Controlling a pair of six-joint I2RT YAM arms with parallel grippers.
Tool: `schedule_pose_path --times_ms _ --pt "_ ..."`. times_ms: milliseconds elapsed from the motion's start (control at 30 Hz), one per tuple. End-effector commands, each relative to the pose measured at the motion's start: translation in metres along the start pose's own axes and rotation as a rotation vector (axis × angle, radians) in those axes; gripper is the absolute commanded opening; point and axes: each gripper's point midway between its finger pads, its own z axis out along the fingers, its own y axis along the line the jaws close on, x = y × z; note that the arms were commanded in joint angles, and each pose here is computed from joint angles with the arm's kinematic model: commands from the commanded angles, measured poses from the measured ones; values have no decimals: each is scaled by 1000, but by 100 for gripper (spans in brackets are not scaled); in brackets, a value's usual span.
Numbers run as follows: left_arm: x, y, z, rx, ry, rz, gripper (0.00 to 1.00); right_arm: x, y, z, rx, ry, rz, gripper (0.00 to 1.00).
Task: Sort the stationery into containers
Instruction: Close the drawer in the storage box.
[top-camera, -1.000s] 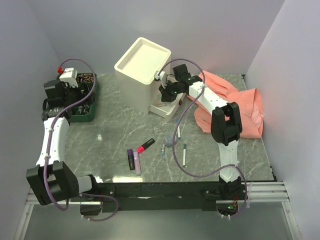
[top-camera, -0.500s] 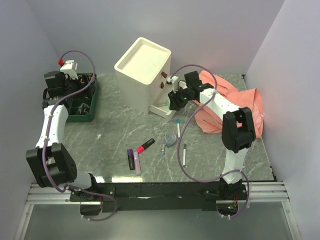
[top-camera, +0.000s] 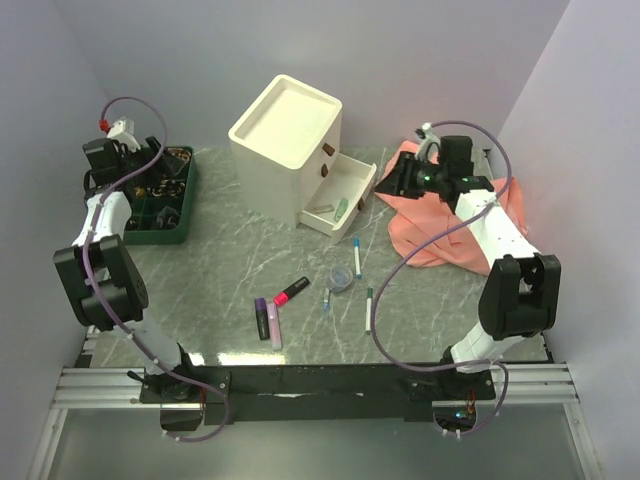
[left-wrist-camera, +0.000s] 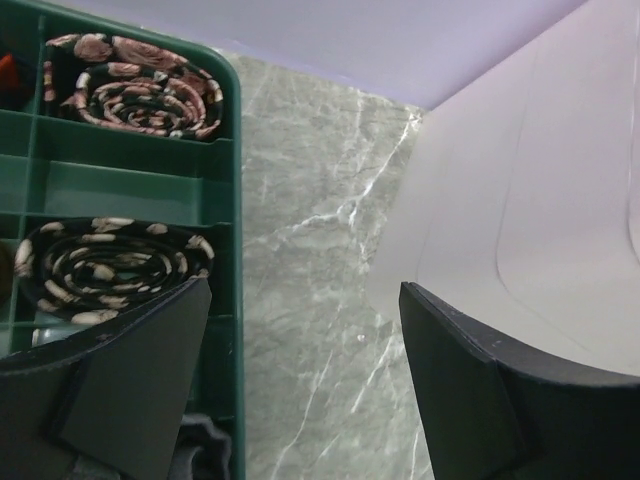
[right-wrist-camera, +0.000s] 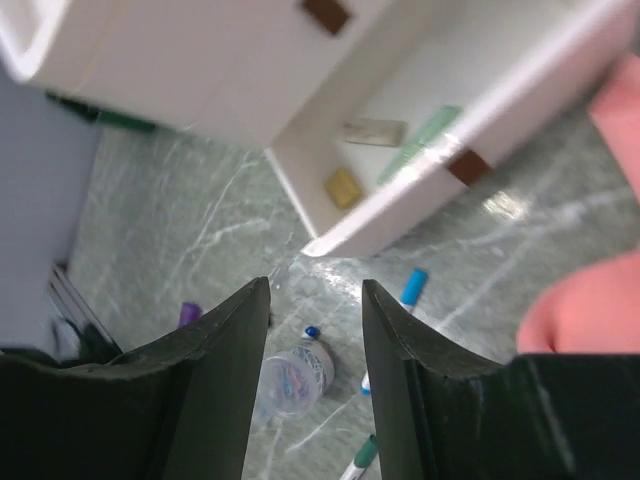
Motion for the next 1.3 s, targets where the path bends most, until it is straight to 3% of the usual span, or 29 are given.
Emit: schedule_pose_path --times_ms 0,167,300,433,467,500,533,700,800,933,1200,1267 --pt "-42 -36 5 93 -88 78 83 -8 -14 -5 11 -34 186 50" --pt "-42 -57 5 114 -50 162 82 -23 -29 -22 61 -101 177 50" --pt "-54 -74 -27 96 -57 246 83 -41 -20 -74 161 -166 -71 51" --pt "-19 -72 -57 34 -12 259 84 -29 -11 -109 202 -172 -260 52" --pt "-21 -70 -68 -16 -38 260 85 -20 -11 -113 218 -154 -279 52" --pt "-12 -71 -71 -35 -19 262 99 -15 -17 -115 239 -131 -321 52" --pt "-1 -68 -72 -56 3 269 100 -11 -20 -117 255 -109 -333 52" --pt "28 -72 -80 -137 117 442 100 24 -49 -112 340 47 -269 54" --pt "38 -69 -79 -153 176 432 99 24 -60 -105 362 92 -193 54" --pt "32 -68 -70 -158 152 428 100 8 -52 -86 314 63 -166 54" --pt "11 -82 -22 -16 -17 452 99 -17 -63 -63 322 -76 -6 56" --pt "10 -80 -6 -2 -13 437 100 -11 -71 -47 297 -62 58 48"
